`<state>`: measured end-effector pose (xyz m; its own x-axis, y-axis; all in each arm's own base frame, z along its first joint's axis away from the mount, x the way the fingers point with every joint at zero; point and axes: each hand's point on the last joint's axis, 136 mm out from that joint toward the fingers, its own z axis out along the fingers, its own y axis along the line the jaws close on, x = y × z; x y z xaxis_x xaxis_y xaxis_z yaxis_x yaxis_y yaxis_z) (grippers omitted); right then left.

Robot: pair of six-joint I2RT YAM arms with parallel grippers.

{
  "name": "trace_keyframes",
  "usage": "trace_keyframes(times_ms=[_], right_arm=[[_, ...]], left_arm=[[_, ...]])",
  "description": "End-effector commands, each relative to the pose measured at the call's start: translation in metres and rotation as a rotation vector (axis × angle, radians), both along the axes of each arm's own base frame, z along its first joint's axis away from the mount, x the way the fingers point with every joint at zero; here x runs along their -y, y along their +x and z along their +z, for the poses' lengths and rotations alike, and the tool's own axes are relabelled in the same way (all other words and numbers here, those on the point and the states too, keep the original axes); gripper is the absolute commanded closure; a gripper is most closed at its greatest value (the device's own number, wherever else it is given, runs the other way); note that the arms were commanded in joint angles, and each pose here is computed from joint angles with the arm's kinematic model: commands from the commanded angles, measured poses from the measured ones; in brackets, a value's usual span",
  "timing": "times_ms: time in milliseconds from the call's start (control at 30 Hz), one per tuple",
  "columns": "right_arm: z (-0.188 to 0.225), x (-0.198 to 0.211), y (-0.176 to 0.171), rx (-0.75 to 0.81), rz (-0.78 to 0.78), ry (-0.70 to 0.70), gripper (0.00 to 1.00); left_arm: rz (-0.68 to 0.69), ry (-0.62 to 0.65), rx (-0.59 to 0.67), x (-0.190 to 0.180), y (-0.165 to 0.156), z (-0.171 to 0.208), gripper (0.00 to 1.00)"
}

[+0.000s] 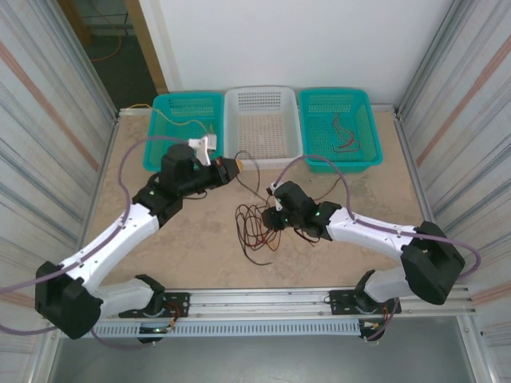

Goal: Untangle the cables

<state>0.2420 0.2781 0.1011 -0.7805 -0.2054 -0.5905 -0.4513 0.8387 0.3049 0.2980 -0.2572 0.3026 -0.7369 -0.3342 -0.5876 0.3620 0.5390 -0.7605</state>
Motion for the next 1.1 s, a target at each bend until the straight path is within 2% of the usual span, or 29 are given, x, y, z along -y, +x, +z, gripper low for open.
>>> trace_keyframes(times_ms=[0,167,300,400,600,700,867,933,1067], right_arm=[[-0.015,-0.006,0.002,-0.099,-0.044,0.08,0.7],[-0.035,0.001,0.004,-0.172,-0.086,0.117,0.8],[-0.034,0.006,0.003,-0.178,-0.114,0.135,0.8],[-0.018,0.012,0.004,-0.144,-0.135,0.145,0.76],[0.028,0.038,0.014,-0.034,-0.213,0.088,0.72],[0.048,0.058,0.019,0.013,-0.287,0.019,0.62],[0.073,0.097,0.026,0.093,-0.459,-0.106,0.47],[0.088,0.104,0.027,0.163,-0.505,-0.121,0.37],[0.104,0.116,0.025,0.255,-0.523,-0.13,0.34]], left_arm=[[-0.077,0.007,0.123,0.001,-0.015,0.053,1.0],[-0.149,-0.02,0.257,0.002,-0.031,0.113,1.0],[-0.141,0.005,0.347,-0.007,-0.031,0.143,1.0],[-0.101,0.029,0.378,-0.015,-0.015,0.153,1.0],[0.011,0.06,0.347,-0.024,0.049,0.144,1.0],[0.057,0.104,0.313,-0.021,0.086,0.129,1.0],[0.053,0.137,0.295,-0.006,0.133,0.117,1.0],[0.041,0.14,0.297,0.002,0.15,0.115,1.0],[0.041,0.146,0.292,0.013,0.178,0.105,1.0]])
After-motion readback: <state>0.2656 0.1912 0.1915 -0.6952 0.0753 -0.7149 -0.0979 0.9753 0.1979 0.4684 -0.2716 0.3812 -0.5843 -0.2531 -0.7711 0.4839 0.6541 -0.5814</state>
